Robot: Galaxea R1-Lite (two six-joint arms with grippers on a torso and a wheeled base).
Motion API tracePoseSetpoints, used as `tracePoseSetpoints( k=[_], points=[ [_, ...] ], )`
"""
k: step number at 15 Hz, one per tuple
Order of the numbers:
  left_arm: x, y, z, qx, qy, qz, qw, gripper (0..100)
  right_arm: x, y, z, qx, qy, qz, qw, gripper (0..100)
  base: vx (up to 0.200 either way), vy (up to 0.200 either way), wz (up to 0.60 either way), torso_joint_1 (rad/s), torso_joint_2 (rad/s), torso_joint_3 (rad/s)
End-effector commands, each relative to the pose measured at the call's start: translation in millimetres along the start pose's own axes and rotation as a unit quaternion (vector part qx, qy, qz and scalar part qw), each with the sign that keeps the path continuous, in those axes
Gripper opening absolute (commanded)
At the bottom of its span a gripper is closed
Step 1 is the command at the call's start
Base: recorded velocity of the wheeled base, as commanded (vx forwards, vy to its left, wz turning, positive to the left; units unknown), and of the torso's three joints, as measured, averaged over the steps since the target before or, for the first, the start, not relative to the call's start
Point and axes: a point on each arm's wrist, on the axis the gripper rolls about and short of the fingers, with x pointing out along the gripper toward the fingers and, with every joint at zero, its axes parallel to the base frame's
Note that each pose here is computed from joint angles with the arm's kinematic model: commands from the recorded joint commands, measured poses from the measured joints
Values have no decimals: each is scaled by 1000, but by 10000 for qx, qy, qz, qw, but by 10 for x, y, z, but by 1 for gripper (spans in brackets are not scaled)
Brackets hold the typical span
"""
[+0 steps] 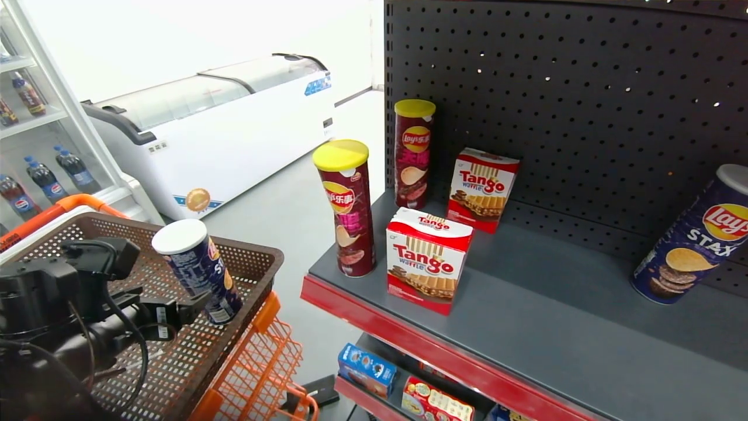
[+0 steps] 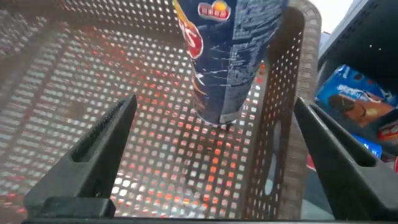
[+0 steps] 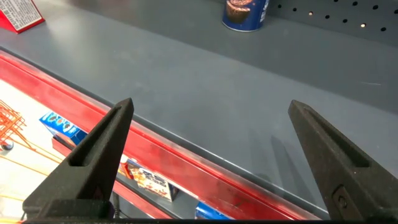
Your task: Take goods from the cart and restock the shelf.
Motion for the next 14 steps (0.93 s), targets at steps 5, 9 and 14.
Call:
tracePoseSetpoints(
  k=[5,9,14],
  points=[
    [628,-10,-51,-267,141,-1,9995,100,0,0,1,-1,-4,2,10000,100,0,0,0,0,0,0],
    [834,-40,57,-260,-212,-45,9994,100,0,0,1,-1,-4,2,10000,100,0,0,0,0,0,0],
    [922,-71,218,-95,-567,-90,9983,0,0,0,1,-1,-4,2,10000,100,0,0,0,0,0,0]
  ],
)
